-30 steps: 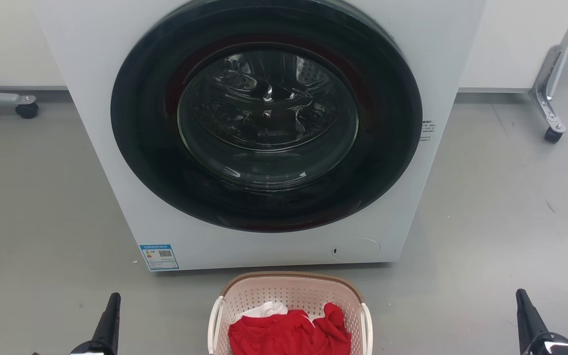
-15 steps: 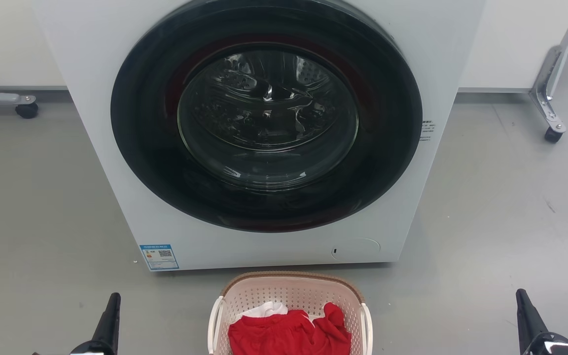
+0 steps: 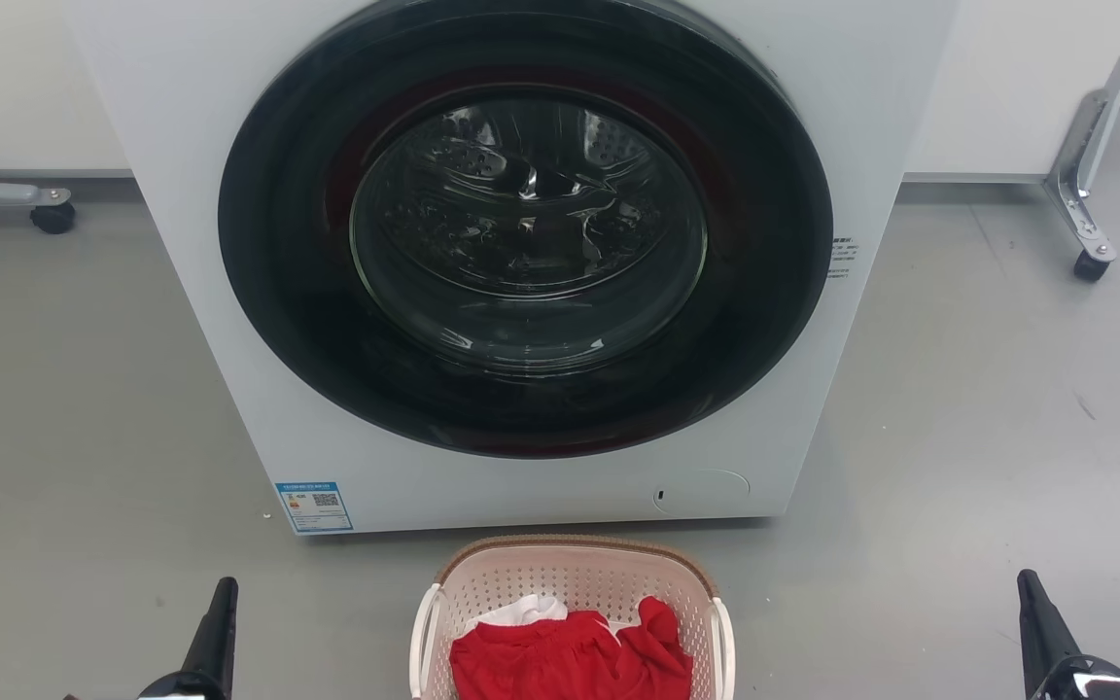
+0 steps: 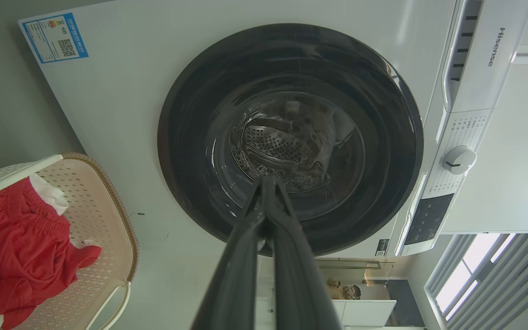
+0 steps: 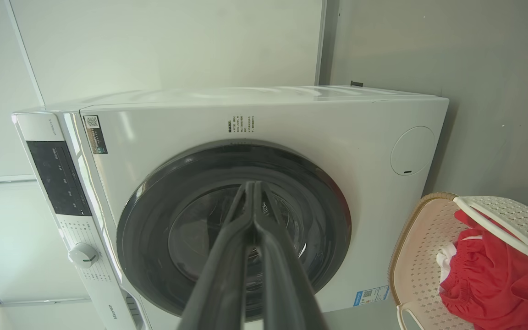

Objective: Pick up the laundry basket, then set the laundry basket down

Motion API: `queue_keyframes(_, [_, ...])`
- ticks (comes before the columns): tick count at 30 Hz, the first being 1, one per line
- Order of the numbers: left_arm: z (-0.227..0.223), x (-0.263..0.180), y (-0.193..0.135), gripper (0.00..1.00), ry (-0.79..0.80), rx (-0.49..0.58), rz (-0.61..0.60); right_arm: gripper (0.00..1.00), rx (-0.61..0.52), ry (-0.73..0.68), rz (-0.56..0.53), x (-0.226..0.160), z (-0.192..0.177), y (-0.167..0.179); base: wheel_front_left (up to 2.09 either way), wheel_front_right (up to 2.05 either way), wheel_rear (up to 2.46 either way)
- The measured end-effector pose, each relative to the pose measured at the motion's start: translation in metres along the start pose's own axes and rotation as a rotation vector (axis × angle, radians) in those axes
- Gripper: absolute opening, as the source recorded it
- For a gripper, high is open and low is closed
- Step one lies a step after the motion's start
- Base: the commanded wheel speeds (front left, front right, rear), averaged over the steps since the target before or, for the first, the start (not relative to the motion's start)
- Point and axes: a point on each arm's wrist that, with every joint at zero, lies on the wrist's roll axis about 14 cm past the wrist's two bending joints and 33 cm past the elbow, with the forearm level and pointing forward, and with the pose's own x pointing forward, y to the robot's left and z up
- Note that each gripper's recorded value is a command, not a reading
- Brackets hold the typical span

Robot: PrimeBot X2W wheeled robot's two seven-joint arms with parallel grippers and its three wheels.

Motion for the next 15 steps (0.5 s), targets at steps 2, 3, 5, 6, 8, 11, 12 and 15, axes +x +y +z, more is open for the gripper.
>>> queue_keyframes(2, [0.0000, 0.0000, 0.0000, 0.00, 0.000, 0.000, 0.000, 0.00, 0.000, 0.000, 0.000, 0.0000, 0.0000, 0.0000, 0.00, 0.00, 0.00])
queue_keyframes(3, [0.0000, 0.0000, 0.0000, 0.00, 0.000, 0.000, 0.000, 0.00, 0.000, 0.000, 0.000, 0.0000, 0.0000, 0.0000, 0.00, 0.00, 0.00])
queue_keyframes(5, [0.0000, 0.0000, 0.0000, 0.00, 0.000, 0.000, 0.000, 0.00, 0.000, 0.000, 0.000, 0.0000, 0.0000, 0.0000, 0.00, 0.00, 0.00])
queue_keyframes(6, [0.0000, 0.0000, 0.0000, 0.00, 0.000, 0.000, 0.000, 0.00, 0.000, 0.000, 0.000, 0.0000, 0.0000, 0.0000, 0.00, 0.00, 0.00])
queue_keyframes(8, [0.0000, 0.0000, 0.0000, 0.00, 0.000, 0.000, 0.000, 0.00, 0.000, 0.000, 0.000, 0.0000, 0.0000, 0.0000, 0.00, 0.00, 0.00])
queue_keyframes(11, [0.0000, 0.0000, 0.0000, 0.00, 0.000, 0.000, 0.000, 0.00, 0.000, 0.000, 0.000, 0.0000, 0.0000, 0.0000, 0.00, 0.00, 0.00])
queue_keyframes(12, [0.0000, 0.0000, 0.0000, 0.00, 0.000, 0.000, 0.000, 0.00, 0.000, 0.000, 0.000, 0.0000, 0.0000, 0.0001, 0.00, 0.00, 0.00])
queue_keyframes(15, [0.0000, 0.0000, -0.0001, 0.00, 0.000, 0.000, 0.000, 0.00, 0.000, 0.000, 0.000, 0.0000, 0.0000, 0.0001, 0.00, 0.00, 0.00])
